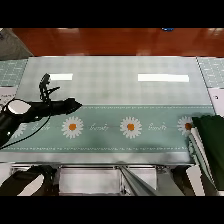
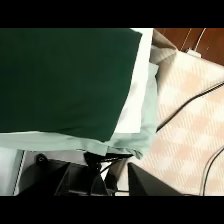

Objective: Fold the shirts.

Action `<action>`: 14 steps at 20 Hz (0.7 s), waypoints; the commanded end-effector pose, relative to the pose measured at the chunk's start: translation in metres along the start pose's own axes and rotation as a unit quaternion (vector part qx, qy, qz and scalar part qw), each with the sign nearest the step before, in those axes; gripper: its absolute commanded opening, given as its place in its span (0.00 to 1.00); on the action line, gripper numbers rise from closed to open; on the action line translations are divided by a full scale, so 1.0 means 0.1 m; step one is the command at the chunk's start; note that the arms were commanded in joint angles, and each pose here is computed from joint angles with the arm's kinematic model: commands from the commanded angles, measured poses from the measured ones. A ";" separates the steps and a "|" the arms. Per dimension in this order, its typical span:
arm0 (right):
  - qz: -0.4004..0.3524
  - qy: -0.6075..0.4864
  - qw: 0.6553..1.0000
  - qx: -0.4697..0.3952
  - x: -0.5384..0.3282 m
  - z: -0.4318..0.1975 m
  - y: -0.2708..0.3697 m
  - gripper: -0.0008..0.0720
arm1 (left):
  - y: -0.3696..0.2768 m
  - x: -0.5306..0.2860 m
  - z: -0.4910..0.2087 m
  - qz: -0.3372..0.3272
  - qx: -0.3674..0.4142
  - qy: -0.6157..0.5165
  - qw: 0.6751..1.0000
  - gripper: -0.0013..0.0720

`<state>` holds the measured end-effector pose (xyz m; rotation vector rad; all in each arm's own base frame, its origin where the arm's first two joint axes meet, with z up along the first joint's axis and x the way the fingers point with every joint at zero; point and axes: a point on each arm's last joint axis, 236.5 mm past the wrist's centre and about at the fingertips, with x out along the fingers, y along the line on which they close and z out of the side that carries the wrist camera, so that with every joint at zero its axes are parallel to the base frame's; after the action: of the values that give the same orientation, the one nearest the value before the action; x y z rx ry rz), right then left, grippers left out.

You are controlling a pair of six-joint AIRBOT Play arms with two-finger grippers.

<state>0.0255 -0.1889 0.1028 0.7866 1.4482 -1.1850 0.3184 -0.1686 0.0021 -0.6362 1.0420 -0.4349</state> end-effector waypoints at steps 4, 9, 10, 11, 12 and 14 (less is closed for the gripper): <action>0.356 -0.087 0.929 -0.043 -0.52 0.49 1.93 0.04 | -0.28 -0.18 0.82 -0.005 0.050 -0.090 0.995 0.04; 0.590 -0.230 0.719 -0.287 -2.30 -0.40 4.03 0.04 | -1.25 -0.55 1.68 -0.032 0.165 -0.113 0.979 0.04; 0.551 -0.242 0.707 -0.372 -2.22 -0.77 4.35 0.04 | -1.25 -0.48 1.78 0.004 0.190 -0.106 0.976 0.04; 0.498 -0.236 0.708 -0.442 -2.00 -1.09 4.59 0.04 | -1.13 -0.36 1.78 0.054 0.206 -0.079 0.974 0.04; 0.426 -0.222 0.716 -0.507 -1.65 -1.33 4.75 0.04 | -0.94 -0.23 1.70 0.108 0.210 -0.036 0.971 0.04; 0.266 -0.187 0.751 -0.574 -0.89 -1.35 4.71 0.04 | -0.48 -0.10 1.42 0.180 0.191 0.049 0.964 0.04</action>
<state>0.4421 0.0498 0.1282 0.3725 0.9370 0.1413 0.4444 -0.1870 0.1348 -0.2492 0.8904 -0.4992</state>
